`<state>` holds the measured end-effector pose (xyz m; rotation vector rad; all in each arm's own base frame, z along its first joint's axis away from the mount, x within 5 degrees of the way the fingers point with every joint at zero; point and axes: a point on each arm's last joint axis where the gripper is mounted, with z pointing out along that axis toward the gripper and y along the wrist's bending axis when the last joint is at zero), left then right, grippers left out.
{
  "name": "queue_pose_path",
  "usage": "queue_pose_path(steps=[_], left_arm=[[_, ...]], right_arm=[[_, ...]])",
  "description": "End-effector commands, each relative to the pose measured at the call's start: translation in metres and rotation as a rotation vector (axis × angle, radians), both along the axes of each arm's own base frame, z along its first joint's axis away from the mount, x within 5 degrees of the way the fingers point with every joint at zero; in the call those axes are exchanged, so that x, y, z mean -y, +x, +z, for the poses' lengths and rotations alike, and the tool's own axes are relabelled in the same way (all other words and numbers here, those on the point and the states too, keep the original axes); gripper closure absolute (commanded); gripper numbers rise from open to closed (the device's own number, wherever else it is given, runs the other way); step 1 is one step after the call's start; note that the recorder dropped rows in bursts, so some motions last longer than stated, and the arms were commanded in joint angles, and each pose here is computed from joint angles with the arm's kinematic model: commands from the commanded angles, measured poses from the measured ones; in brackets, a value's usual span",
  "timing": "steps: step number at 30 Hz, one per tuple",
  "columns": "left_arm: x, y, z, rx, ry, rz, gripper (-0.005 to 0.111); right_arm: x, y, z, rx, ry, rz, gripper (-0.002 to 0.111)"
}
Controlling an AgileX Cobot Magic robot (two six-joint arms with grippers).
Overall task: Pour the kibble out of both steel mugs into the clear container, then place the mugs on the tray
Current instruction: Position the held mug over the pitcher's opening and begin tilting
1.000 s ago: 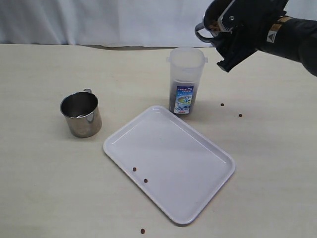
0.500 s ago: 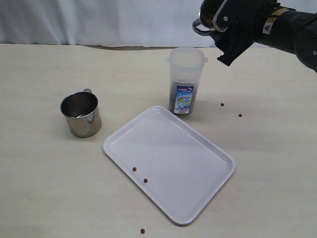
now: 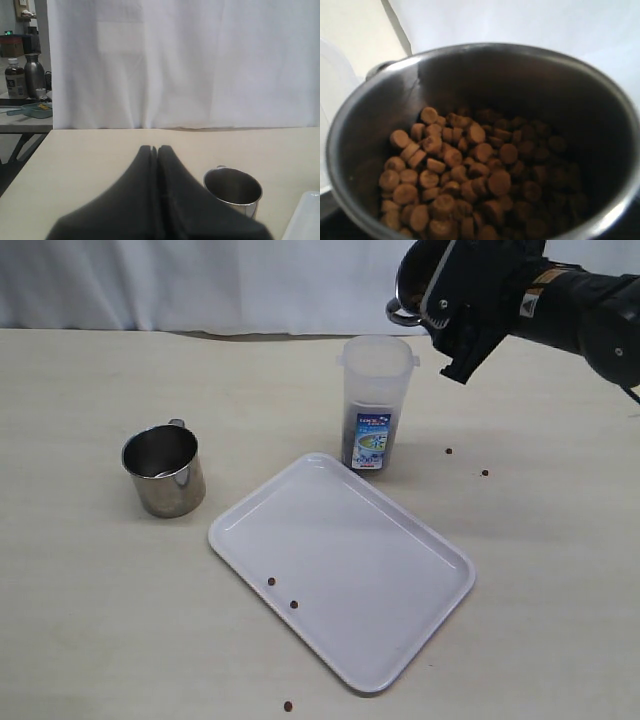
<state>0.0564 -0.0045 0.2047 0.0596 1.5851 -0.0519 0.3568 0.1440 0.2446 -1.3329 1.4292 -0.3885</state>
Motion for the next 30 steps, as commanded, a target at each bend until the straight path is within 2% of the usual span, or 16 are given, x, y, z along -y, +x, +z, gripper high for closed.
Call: queue_pose_path(steps=[1,12,30], left_arm=[[0.0,0.0,0.0,0.005,0.002,-0.006,0.107],[0.0,0.0,0.0,0.005,0.002,-0.006,0.107],[0.0,0.0,0.0,0.011,0.002,-0.005,0.107]], right_arm=[[-0.003,0.001,0.01,0.088,-0.022,0.038,0.103],[-0.004,0.002,0.013,0.127,-0.011,0.054,0.103],[-0.009,0.008,0.0,0.184,-0.086,0.106,0.103]])
